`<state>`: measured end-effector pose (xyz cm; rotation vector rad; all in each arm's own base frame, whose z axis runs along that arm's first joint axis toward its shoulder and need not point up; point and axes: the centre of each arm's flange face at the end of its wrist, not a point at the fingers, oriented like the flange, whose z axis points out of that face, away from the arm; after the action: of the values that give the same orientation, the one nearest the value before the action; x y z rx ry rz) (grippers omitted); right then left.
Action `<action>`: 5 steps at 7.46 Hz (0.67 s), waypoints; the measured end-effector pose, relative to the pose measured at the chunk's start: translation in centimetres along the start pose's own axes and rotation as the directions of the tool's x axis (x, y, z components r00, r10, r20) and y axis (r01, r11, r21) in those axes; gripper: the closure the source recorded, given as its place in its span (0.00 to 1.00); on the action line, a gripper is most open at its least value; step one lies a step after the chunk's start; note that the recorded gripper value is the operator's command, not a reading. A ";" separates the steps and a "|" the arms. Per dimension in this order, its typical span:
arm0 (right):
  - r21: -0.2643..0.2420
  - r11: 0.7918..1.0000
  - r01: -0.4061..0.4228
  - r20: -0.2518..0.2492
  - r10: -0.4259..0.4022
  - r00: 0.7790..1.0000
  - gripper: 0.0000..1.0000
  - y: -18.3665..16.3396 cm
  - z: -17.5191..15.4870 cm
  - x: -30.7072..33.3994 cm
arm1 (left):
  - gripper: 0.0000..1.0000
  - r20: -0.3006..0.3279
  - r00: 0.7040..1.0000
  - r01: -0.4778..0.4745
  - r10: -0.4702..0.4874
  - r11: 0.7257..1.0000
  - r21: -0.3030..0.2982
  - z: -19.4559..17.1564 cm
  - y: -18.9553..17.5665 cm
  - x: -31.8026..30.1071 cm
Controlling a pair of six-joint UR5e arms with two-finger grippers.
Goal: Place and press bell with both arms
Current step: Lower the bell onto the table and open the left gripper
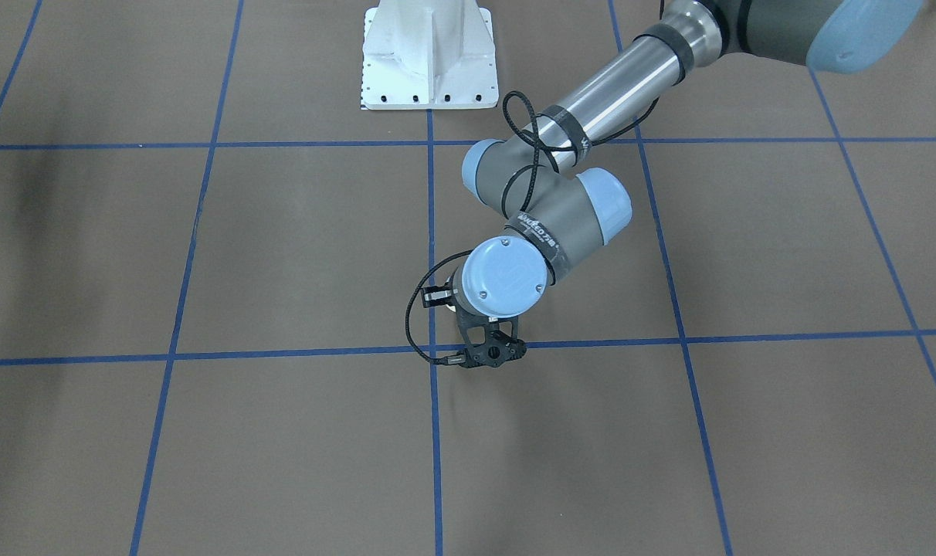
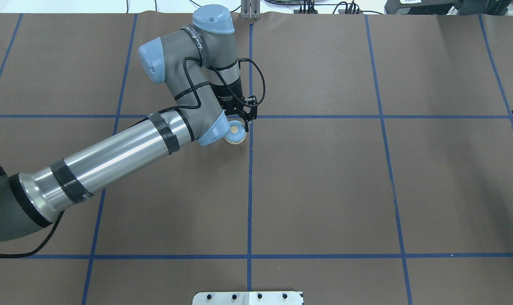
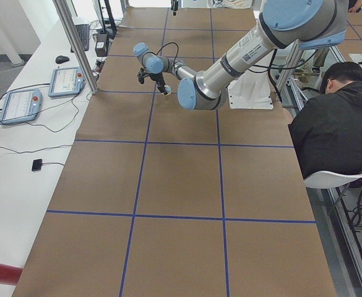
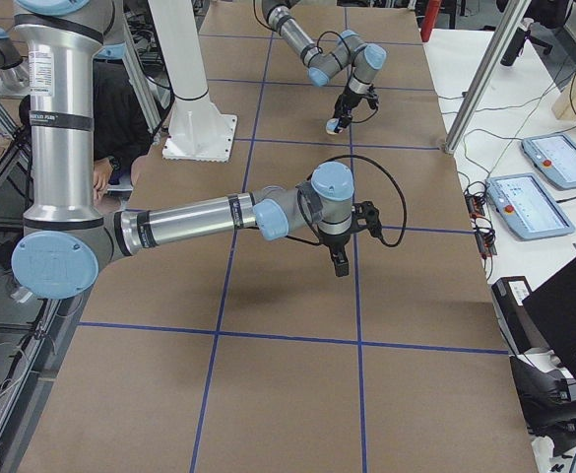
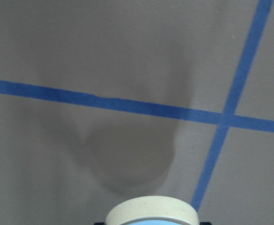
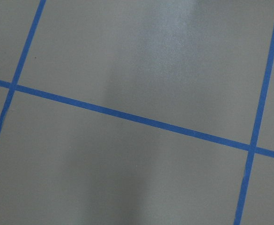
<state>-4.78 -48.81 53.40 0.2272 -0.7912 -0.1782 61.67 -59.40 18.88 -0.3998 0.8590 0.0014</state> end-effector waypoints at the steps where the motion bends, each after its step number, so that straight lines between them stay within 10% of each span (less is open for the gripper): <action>1: -0.001 1.000 -0.001 0.000 0.001 1.000 0.00 0.0 0.0 0.0 | 0.68 -0.002 1.000 -0.004 0.004 1.000 -0.004 0.8 0.2 0.5; 2: -0.002 1.000 -0.002 0.000 0.002 1.000 0.00 0.1 0.1 0.1 | 0.66 -0.004 1.000 -0.006 0.006 1.000 -0.002 1.5 0.3 0.7; 5: -0.003 1.000 -0.003 0.000 0.003 1.000 0.00 0.1 0.1 0.1 | 0.10 0.002 1.000 -0.015 0.015 1.000 0.016 2.8 0.7 1.1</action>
<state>-4.77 -48.76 53.63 0.2229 -0.7907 -0.1767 64.31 -57.95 19.41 -0.3783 0.8598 0.0092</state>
